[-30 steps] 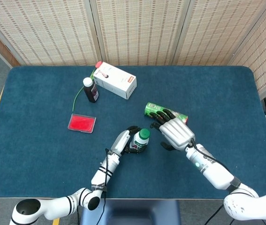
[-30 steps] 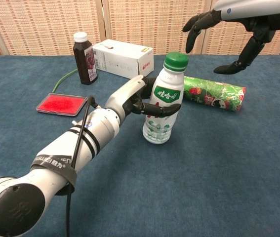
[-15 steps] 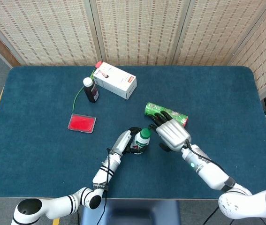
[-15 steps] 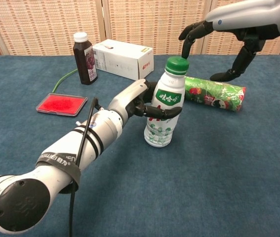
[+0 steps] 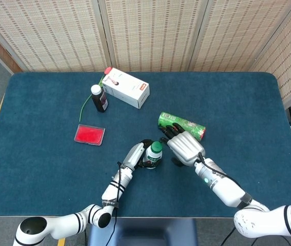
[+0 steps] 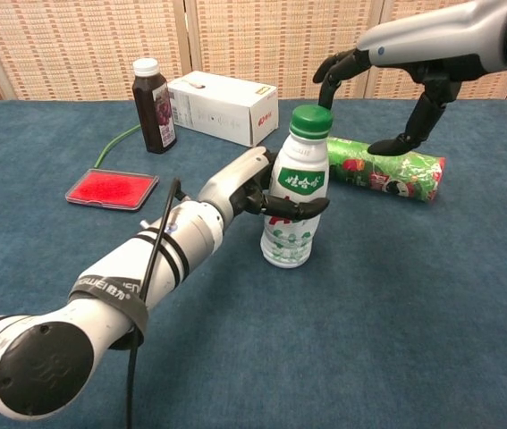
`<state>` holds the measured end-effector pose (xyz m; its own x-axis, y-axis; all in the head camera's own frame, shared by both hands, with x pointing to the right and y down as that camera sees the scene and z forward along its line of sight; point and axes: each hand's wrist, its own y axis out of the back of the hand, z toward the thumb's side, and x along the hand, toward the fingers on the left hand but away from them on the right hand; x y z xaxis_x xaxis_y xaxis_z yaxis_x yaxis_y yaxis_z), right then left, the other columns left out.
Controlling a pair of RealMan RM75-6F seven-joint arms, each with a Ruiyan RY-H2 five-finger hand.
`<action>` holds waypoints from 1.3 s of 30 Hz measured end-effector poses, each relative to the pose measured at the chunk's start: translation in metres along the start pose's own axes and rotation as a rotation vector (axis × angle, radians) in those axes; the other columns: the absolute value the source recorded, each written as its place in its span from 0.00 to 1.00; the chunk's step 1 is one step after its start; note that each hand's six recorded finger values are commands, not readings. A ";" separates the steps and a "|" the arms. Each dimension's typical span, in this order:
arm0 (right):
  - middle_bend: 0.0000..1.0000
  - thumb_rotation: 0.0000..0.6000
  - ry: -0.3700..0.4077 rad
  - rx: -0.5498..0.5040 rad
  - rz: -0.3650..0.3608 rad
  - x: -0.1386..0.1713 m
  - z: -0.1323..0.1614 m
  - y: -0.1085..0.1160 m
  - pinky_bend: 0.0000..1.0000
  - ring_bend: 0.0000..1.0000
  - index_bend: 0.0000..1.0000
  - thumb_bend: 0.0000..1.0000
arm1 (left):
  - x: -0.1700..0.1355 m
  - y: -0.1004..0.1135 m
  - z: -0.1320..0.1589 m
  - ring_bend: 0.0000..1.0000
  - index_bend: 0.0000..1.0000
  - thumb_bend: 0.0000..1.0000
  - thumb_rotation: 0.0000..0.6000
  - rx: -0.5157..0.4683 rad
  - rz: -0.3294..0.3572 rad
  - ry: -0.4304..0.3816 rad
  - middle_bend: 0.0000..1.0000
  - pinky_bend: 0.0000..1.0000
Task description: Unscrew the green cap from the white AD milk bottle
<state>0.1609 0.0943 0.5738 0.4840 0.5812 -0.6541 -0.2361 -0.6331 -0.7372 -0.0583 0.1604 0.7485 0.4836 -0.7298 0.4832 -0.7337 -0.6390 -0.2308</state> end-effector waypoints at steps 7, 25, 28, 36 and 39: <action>0.00 1.00 0.008 -0.002 0.003 -0.004 0.006 0.002 0.00 0.00 0.26 0.27 | 0.002 -0.003 0.001 0.45 0.82 0.72 1.00 0.035 -0.016 -0.009 0.87 0.16; 0.00 1.00 0.067 -0.003 -0.010 0.003 0.024 0.009 0.00 0.00 0.26 0.28 | 0.009 -0.006 -0.003 0.46 0.82 0.78 1.00 0.064 -0.032 0.007 0.88 0.22; 0.00 1.00 0.075 -0.002 -0.018 0.009 0.024 0.012 0.00 0.00 0.26 0.28 | 0.011 -0.004 -0.006 0.46 0.82 0.78 1.00 0.064 -0.028 0.018 0.88 0.21; 0.00 1.00 0.037 -0.018 -0.075 0.012 0.005 0.019 0.00 0.00 0.21 0.28 | 0.010 -0.001 -0.012 0.46 0.82 0.77 1.00 0.059 -0.025 0.035 0.88 0.21; 0.00 1.00 -0.003 -0.004 -0.093 0.009 -0.009 0.019 0.00 0.00 0.21 0.28 | 0.009 -0.002 -0.011 0.46 0.82 0.77 1.00 0.061 -0.027 0.031 0.88 0.21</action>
<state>0.1686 0.0830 0.5553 0.5009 0.6390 -0.5837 -0.1874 -0.5784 -0.7940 -0.0574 0.1572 0.7623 0.4866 -0.7051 0.5159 -0.6898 -0.6724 -0.2683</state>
